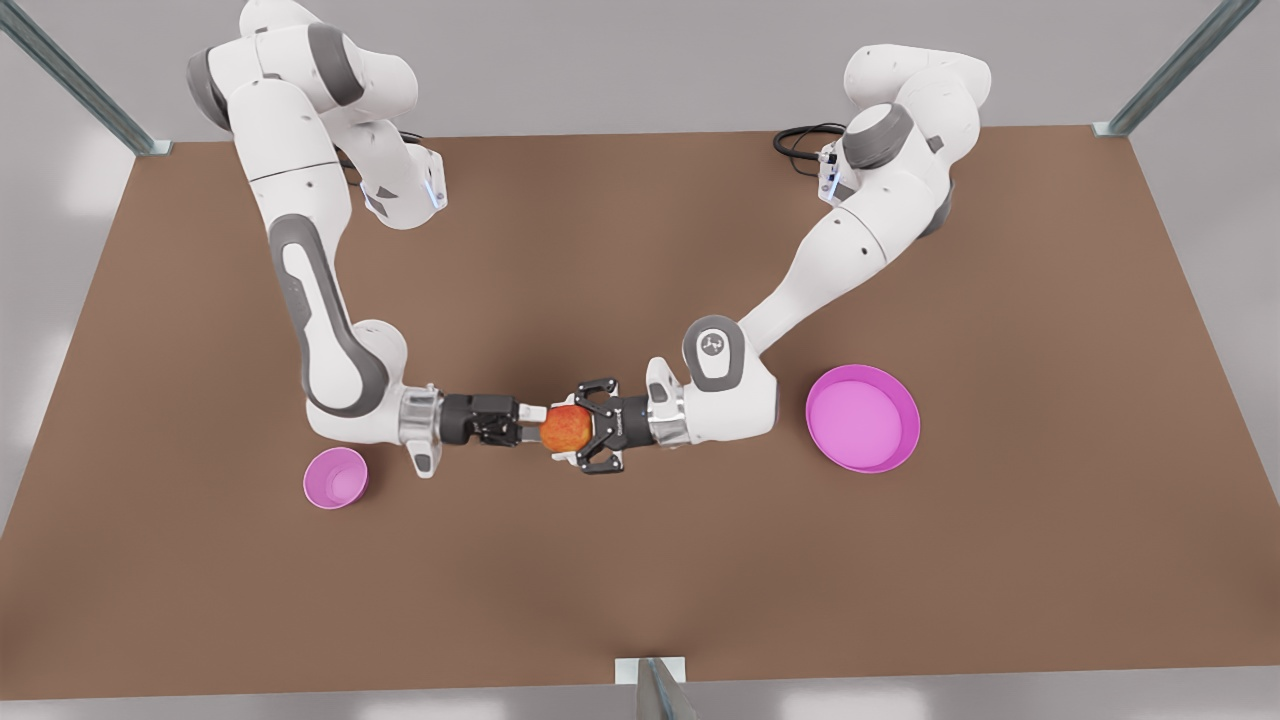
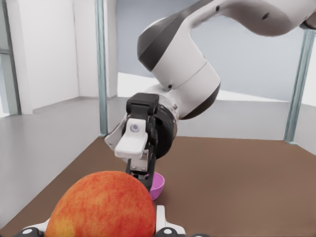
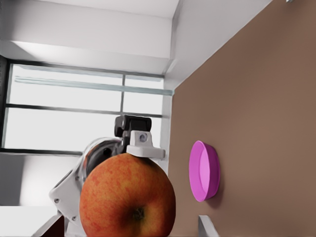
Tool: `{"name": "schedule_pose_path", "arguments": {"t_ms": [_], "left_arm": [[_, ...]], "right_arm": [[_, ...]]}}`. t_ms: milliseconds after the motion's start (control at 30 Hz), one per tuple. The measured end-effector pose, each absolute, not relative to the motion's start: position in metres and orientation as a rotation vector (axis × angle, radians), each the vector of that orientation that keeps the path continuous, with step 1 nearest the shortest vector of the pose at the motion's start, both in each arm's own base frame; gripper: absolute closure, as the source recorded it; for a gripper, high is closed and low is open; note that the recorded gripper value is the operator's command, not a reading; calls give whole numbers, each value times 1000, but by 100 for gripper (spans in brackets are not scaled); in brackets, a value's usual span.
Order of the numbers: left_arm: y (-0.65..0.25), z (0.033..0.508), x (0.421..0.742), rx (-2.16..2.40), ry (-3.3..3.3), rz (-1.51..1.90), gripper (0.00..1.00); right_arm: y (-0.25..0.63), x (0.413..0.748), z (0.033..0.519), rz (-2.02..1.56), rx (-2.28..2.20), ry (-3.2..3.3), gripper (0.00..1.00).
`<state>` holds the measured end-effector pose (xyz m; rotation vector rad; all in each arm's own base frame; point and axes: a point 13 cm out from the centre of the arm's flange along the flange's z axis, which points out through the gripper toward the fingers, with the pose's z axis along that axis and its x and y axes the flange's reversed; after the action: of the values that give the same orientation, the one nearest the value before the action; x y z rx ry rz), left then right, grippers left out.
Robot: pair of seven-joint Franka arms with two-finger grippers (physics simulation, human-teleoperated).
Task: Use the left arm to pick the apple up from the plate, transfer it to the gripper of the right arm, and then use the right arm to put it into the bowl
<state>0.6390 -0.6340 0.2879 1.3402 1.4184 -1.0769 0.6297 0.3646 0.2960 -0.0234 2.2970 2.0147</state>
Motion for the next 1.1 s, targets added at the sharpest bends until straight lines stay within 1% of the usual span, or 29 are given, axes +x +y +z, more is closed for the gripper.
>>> {"name": "schedule_pose_path", "arguments": {"t_ms": [133, 333, 567, 733, 767, 800, 833, 900, 967, 1000, 1033, 1100], "left_arm": [[-634, 287, 640, 1360, 1383, -1044, 22], [-638, 285, 636, 1391, 1339, -1007, 21], [-638, 284, 638, 1412, 1304, -971, 21], [-637, 284, 638, 1425, 1285, -953, 21], [-637, 283, 638, 1427, 1283, -950, 21], [-637, 283, 639, 1429, 1280, -947, 21], [-636, 283, 639, 1431, 1277, -944, 21], [-636, 283, 639, 1434, 1272, -940, 21], [-636, 283, 639, 1437, 1267, -936, 19], [-636, 283, 639, 1439, 1265, -934, 6], [-637, 283, 638, 1441, 1262, -934, 0], [-637, 284, 638, 1440, 1259, -935, 0]], "right_arm": [[377, 627, 296, 2012, -71, 2280, 0], [390, 638, 295, 2005, -72, 2234, 0], [401, 632, 291, 1993, -91, 2229, 0], [411, 622, 291, 2004, -114, 2227, 0], [411, 622, 291, 2004, -118, 2226, 4], [412, 621, 291, 2004, -120, 2225, 15], [412, 621, 291, 2003, -121, 2223, 30], [413, 622, 291, 2002, -126, 2219, 35], [413, 622, 292, 2000, -132, 2216, 35], [413, 622, 292, 1999, -134, 2214, 35], [413, 622, 292, 1997, -136, 2212, 35], [413, 623, 293, 1995, -140, 2209, 35]]}}
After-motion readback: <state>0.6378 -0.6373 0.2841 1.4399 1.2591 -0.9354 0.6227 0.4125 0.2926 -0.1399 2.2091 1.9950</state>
